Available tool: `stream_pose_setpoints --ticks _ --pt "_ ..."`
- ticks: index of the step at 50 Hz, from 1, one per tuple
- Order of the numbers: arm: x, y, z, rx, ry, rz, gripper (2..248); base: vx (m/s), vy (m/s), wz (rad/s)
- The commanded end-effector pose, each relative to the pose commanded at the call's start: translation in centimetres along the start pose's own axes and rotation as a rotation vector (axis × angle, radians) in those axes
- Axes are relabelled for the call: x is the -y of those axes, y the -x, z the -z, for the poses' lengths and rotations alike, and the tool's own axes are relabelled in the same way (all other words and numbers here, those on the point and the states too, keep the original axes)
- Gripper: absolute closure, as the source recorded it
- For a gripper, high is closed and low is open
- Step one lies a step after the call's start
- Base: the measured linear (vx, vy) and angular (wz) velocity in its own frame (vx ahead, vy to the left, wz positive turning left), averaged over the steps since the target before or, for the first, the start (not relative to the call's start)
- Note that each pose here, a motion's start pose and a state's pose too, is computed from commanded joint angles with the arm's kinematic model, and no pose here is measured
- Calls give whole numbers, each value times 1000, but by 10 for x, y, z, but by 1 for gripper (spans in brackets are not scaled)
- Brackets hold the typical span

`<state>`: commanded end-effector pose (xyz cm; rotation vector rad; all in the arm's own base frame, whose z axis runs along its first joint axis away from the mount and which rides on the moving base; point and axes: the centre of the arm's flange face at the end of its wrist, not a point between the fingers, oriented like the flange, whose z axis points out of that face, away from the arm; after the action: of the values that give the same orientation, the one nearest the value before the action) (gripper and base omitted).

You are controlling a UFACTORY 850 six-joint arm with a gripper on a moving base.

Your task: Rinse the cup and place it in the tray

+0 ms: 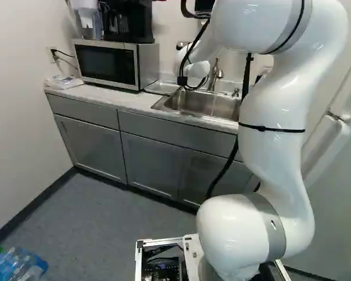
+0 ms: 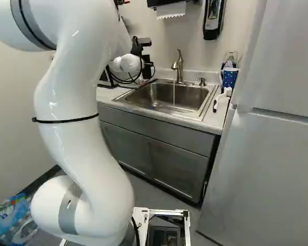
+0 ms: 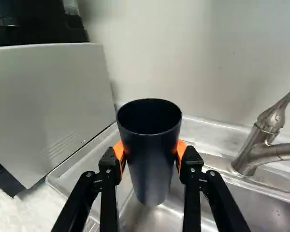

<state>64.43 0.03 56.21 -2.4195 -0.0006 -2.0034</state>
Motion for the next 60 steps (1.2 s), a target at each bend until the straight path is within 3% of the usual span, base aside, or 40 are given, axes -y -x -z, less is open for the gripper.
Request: stream_pose_setpoints --ticks 32,60 --pt "-39 32 37 23 63 -13 128 0 0 0" --pt "-67 69 75 92 117 -28 128 0 0 0"
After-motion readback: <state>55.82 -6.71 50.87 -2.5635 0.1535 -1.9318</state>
